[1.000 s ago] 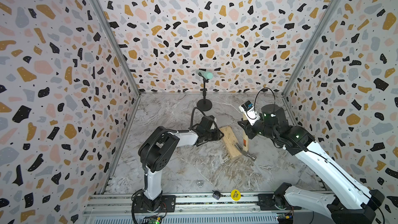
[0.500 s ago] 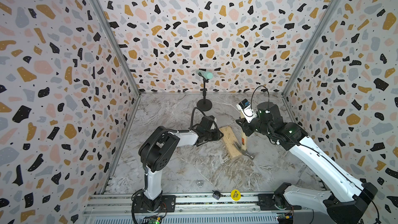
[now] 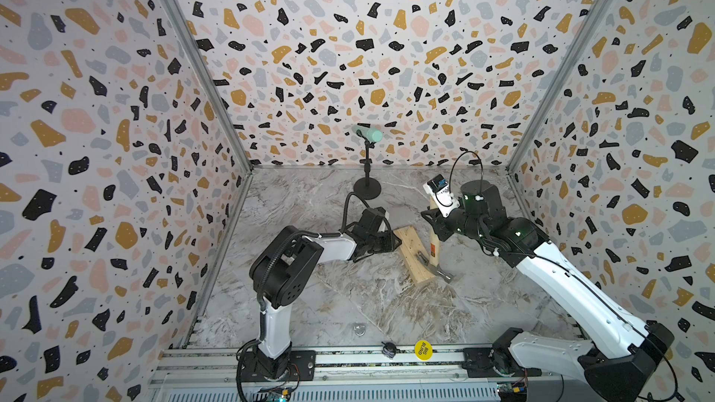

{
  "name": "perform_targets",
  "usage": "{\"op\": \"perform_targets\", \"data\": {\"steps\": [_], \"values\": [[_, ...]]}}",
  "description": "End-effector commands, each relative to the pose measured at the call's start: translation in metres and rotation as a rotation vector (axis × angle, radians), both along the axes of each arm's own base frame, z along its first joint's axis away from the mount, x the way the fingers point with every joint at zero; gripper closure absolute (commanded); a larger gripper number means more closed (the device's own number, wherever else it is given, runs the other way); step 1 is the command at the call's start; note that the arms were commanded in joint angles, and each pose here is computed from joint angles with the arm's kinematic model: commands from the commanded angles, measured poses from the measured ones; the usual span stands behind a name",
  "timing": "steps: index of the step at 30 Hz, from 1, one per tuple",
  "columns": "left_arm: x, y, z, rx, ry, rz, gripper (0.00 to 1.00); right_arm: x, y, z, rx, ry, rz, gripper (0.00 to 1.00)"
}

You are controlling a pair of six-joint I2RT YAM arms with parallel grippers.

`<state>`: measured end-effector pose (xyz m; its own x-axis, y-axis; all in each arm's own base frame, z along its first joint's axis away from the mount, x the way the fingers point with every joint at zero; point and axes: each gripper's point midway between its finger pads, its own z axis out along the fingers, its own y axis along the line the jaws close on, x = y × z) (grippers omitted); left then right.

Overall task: Use a claw hammer to pull out a nail
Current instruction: Remove the nail from the mounting plate.

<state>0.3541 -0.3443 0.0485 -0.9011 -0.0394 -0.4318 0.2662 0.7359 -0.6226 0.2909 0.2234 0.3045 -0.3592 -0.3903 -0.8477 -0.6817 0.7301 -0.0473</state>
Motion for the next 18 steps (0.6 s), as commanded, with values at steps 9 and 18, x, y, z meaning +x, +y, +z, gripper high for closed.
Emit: {"op": "perform_targets", "data": {"steps": [9,18], "values": [[0.011,0.005,-0.017,0.043,0.020,0.011,0.75,0.007,0.004,0.057,0.126,-0.200,0.033,1.00],[0.015,0.006,-0.021,0.052,0.028,0.011,0.76,0.003,0.003,0.056,0.148,-0.247,0.060,1.00]]}}
